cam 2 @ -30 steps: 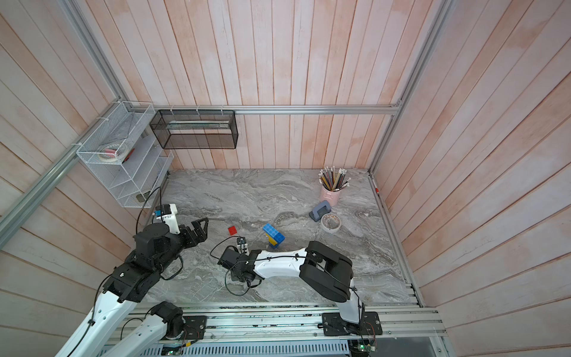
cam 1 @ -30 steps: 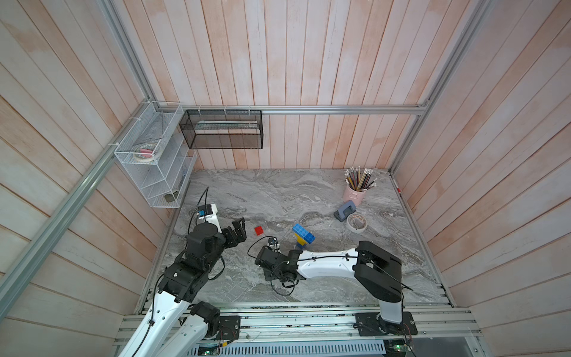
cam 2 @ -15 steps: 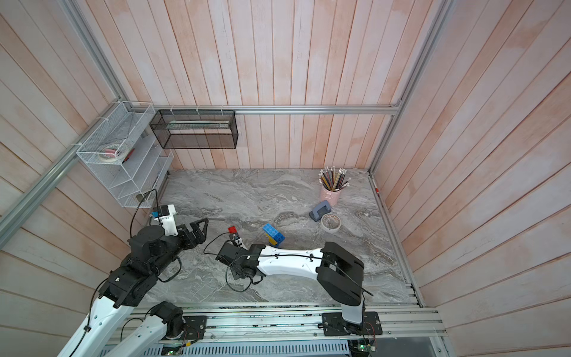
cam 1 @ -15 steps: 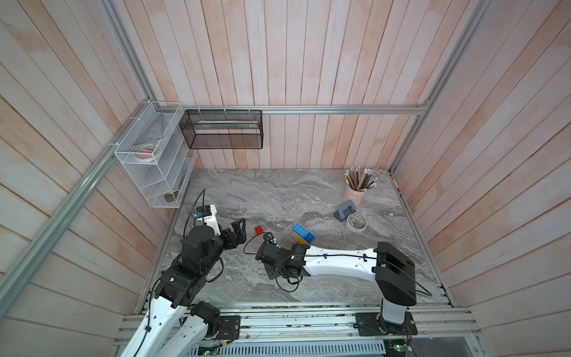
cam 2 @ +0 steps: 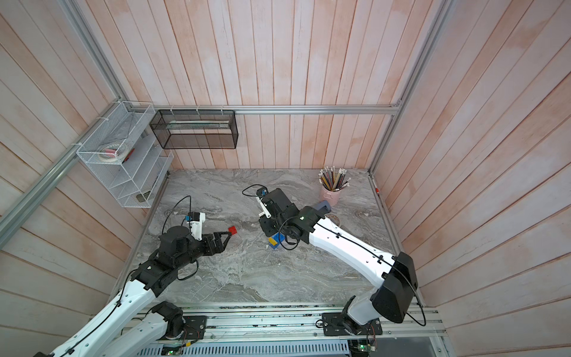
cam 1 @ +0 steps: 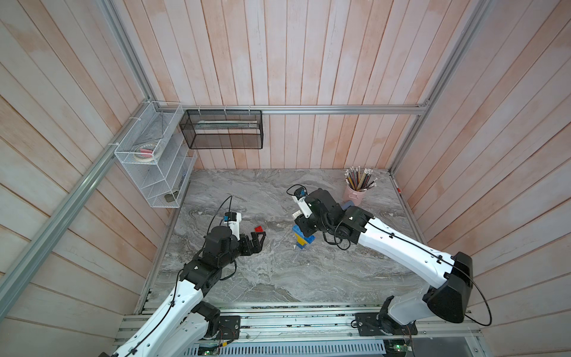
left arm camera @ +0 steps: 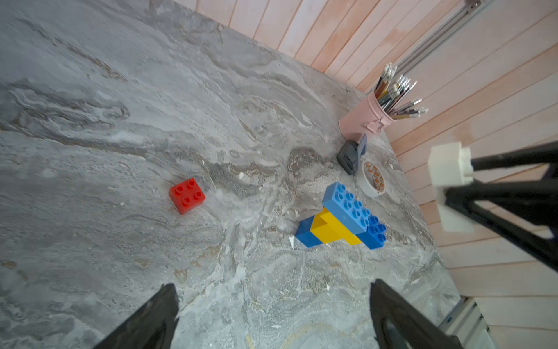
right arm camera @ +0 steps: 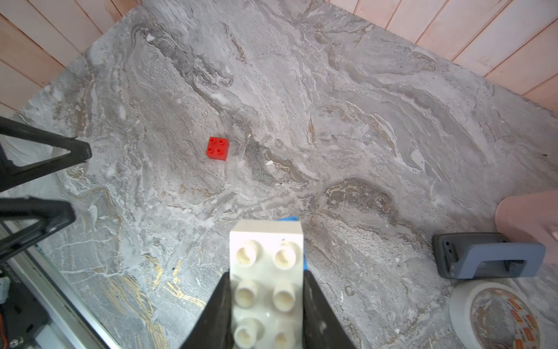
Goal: Assemble a spoon with lego
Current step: Assemble the lego brick with the lego brick.
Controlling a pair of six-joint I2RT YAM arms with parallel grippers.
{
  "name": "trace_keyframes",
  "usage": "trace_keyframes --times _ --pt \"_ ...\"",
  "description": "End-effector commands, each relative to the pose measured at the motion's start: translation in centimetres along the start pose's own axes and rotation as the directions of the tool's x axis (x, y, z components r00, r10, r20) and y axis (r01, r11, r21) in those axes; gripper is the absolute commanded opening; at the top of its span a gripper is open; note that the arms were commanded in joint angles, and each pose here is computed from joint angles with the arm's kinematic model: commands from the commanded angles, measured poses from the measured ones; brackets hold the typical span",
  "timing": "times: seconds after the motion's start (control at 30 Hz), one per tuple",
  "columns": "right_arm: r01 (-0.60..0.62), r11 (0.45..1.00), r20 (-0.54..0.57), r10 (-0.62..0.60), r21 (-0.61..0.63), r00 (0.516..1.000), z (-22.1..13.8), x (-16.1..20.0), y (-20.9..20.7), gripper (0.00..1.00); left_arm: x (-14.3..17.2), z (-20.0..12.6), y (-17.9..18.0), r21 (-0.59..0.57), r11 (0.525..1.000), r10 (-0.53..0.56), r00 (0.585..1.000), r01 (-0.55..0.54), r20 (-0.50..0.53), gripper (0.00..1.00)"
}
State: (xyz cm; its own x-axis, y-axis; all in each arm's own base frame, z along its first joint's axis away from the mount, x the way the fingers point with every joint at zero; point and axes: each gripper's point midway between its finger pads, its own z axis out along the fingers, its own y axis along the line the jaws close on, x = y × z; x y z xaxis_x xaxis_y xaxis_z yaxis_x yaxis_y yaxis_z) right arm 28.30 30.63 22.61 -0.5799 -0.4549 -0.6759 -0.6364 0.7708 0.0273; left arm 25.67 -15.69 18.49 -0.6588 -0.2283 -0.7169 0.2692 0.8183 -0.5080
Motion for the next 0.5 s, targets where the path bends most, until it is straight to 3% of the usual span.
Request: trace_keyframes --times 0.0,0.47 --pt "0.113 0.991 -0.107 -0.120 -0.066 0.987 1.3 1.9 0.0 0.04 -0.8 0.5 -2.1 0.086 0.996 0.031 0.999 -0.034 0.043 1.00" --pt "0.161 0.983 -0.236 -0.178 -0.088 0.955 3.8 3.8 -1.4 0.04 2.9 2.0 -1.5 0.096 0.995 0.045 0.998 -0.041 -0.039 1.00"
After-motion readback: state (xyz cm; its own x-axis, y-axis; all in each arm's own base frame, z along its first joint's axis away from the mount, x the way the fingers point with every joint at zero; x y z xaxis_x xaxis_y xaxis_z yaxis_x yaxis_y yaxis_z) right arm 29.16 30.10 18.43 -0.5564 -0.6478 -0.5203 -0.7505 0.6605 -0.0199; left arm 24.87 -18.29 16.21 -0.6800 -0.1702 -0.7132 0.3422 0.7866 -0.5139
